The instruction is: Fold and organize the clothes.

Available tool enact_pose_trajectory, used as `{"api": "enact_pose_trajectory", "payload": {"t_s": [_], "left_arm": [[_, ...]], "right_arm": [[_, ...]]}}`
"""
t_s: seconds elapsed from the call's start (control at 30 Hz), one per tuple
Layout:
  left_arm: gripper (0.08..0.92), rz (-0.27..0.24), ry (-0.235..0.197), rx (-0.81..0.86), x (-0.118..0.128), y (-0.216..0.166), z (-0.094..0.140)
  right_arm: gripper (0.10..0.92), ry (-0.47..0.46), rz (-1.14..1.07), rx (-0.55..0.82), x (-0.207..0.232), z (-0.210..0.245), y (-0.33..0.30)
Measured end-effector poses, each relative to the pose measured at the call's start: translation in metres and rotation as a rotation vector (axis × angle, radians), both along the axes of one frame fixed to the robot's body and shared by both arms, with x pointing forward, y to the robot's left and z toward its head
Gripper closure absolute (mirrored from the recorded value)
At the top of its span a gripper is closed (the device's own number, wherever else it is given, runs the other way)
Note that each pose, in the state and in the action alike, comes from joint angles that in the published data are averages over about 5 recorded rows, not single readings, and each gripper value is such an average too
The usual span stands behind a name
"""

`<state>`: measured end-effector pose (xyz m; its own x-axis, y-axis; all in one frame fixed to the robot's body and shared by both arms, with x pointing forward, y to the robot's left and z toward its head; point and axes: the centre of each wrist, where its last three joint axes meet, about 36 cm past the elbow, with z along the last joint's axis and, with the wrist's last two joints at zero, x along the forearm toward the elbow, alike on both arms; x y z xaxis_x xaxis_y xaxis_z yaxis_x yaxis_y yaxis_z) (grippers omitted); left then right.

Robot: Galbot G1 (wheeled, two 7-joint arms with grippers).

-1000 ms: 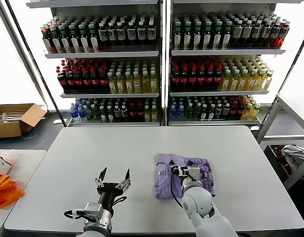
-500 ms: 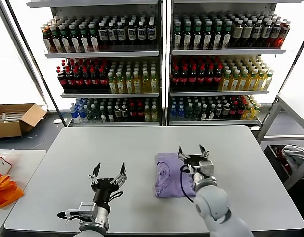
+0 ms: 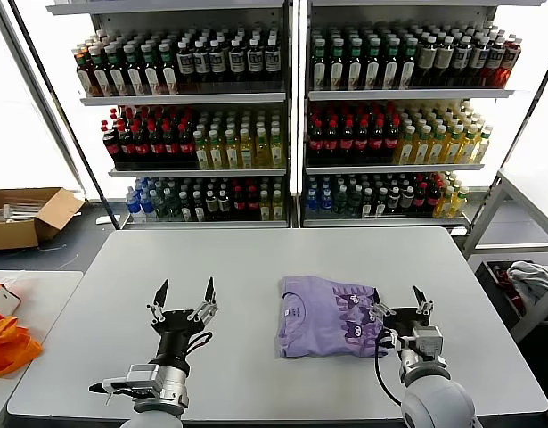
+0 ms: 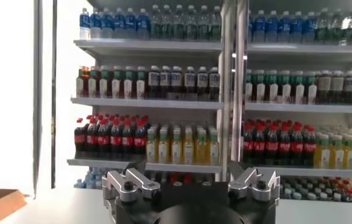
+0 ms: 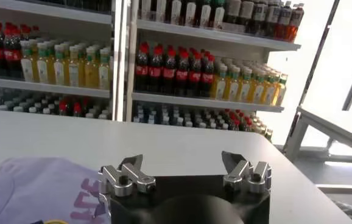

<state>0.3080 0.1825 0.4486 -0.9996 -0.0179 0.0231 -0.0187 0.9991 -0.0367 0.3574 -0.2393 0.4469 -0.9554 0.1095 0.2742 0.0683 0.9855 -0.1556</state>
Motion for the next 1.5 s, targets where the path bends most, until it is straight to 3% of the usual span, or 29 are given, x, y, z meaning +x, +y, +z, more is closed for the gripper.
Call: {"api": "enact_pose_trajectory", "payload": {"t_s": [0.73, 1.5], "left_arm": [[0.177, -0.006, -0.017, -0.03, -0.001, 0.004, 0.0], [0.177, 0.019, -0.034, 0.002, 0.006, 0.023, 0.005]], "right_arm": [[0.2, 0.003, -0.049, 0.024, -0.021, 0.006, -0.001], [0.2, -0.003, -0.138, -0.049, -0.024, 0.026, -0.044]]}}
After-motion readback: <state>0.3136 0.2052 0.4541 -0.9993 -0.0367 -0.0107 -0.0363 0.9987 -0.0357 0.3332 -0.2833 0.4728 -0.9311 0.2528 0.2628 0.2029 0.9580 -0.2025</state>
